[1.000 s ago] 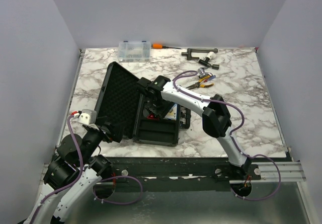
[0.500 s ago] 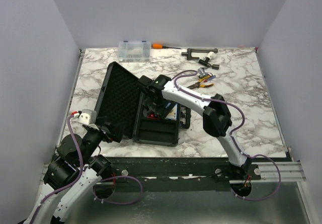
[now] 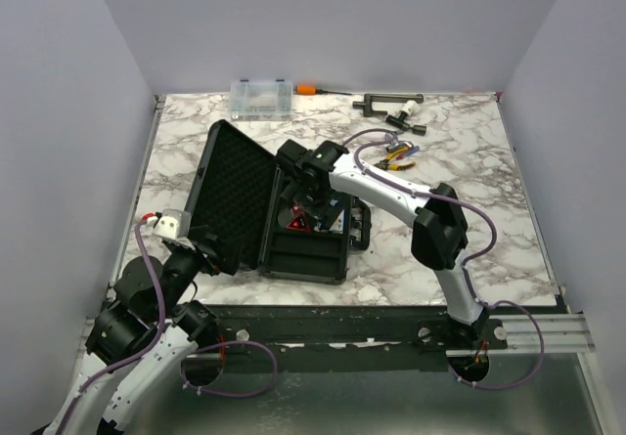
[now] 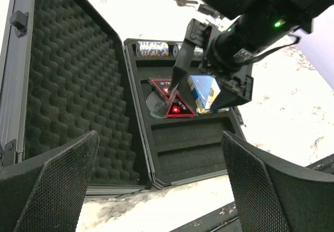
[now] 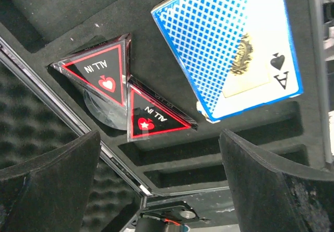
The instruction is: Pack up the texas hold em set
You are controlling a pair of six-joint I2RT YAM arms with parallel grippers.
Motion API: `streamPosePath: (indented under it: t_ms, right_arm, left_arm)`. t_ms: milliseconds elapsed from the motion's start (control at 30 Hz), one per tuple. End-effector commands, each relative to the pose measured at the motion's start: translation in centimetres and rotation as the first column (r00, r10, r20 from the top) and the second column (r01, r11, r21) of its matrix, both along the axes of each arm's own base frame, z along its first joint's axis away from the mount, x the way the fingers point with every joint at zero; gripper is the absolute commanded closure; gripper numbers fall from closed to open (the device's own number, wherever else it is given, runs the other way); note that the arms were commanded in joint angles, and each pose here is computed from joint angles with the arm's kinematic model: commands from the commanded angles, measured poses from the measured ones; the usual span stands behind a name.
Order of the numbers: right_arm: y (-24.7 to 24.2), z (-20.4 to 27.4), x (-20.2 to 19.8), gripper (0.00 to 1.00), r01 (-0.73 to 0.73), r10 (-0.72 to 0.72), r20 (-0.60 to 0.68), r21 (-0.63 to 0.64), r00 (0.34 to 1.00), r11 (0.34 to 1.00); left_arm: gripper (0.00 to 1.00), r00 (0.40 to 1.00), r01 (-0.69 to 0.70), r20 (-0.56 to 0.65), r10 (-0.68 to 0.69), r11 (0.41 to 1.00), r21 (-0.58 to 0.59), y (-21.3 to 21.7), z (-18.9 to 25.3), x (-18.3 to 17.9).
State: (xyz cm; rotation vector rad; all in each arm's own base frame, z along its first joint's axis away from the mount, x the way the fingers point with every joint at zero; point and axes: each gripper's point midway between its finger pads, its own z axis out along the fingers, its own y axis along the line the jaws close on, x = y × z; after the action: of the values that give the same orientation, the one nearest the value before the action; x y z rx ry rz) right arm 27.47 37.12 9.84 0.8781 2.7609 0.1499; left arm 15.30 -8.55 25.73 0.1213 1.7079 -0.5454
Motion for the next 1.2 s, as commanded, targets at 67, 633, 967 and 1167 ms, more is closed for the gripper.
streamPosePath:
  t_ms: [67,633,967,1167]
  right_arm:
    - [-2.5,3.1,-0.2,0.04,-0.067,0.068,0.071,-0.015,0.995,0.998]
    - [-8.3,7.8,-0.9,0.06,-0.377,0.396,0.375,-0.127,0.838,0.917]
    - [-12.2,5.9,-3.8,0.11,-0.441,0.471,0.375,-0.168,0.799,0.882]
    - [-16.0,4.8,-4.2,0.17,-0.396,0.479,0.344,-0.286,0.808,0.872]
  left_arm:
    - [0.02,0.999,-0.034,-0.038,0.034,0.999,0.009,0.3,1.7,0.4]
    - [0.22,0.924,-0.327,-0.111,0.367,0.905,0.273,5.7,9.4,2.9]
    - [0.71,0.810,-0.442,-0.221,0.543,0.813,0.379,7.9,8.0,8.0]
    - [1.00,0.670,-0.529,-0.350,0.654,0.752,0.394,12.3,4.0,10.7]
